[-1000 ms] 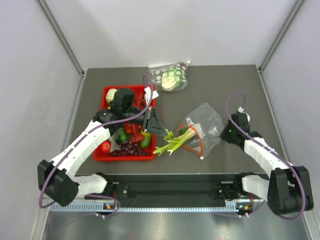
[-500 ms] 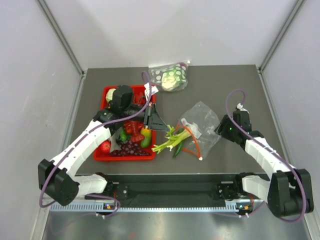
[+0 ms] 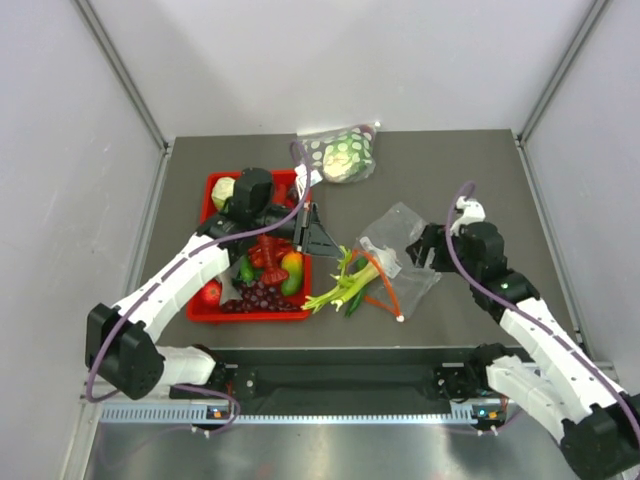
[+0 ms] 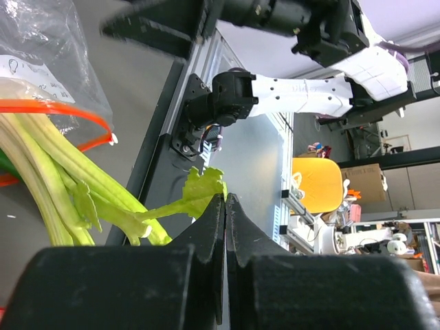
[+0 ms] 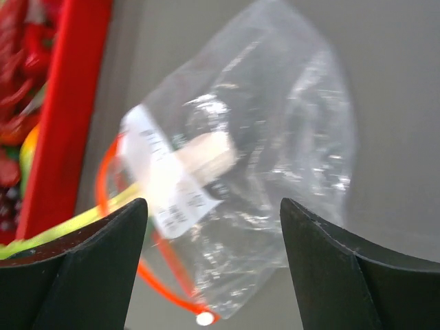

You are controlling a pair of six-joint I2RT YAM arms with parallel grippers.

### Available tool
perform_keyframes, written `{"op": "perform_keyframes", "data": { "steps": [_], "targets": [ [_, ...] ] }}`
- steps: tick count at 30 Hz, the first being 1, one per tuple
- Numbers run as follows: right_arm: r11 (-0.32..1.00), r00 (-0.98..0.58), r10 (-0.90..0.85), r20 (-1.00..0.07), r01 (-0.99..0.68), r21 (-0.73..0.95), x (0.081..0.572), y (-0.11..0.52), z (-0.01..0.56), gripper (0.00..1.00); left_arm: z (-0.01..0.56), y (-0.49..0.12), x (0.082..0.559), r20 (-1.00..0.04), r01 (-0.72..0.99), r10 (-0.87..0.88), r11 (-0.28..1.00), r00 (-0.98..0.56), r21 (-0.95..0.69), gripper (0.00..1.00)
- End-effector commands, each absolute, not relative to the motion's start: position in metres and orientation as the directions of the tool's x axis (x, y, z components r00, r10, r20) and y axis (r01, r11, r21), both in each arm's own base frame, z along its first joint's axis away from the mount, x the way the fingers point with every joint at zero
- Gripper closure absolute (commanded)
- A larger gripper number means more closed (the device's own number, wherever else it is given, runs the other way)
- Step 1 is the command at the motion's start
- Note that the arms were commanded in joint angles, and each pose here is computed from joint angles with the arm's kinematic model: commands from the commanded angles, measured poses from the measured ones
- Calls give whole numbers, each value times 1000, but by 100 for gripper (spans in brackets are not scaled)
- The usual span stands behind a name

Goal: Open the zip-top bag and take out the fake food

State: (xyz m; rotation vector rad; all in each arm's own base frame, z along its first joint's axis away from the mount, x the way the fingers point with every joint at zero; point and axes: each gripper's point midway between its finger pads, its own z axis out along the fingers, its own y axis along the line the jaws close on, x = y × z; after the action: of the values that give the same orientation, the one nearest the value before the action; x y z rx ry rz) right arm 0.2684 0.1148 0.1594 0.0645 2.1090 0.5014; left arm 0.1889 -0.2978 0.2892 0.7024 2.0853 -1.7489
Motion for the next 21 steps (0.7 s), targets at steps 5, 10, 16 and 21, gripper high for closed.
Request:
{"op": "perform_keyframes", "data": {
  "steps": [5,10,16,21],
  "targets": [
    [896,-510,102,-854,-326,301,253,175,186,22,317,-306,201,-625,633,107,60,-773,-772,100],
    [893,-520,9,-854,-379,241,249,201,177,22,321,-309,205,-627,634,107,52,-772,-772,100],
    [904,-542,-97,-835,-398,153,240,215,145,25,323,-310,209,-630,637,105,50,-770,-769,100],
    [930,-564,-97,-820,-345,128,240,211,129,34,325,-310,207,-632,639,115,35,-766,-768,100]
  ]
}}
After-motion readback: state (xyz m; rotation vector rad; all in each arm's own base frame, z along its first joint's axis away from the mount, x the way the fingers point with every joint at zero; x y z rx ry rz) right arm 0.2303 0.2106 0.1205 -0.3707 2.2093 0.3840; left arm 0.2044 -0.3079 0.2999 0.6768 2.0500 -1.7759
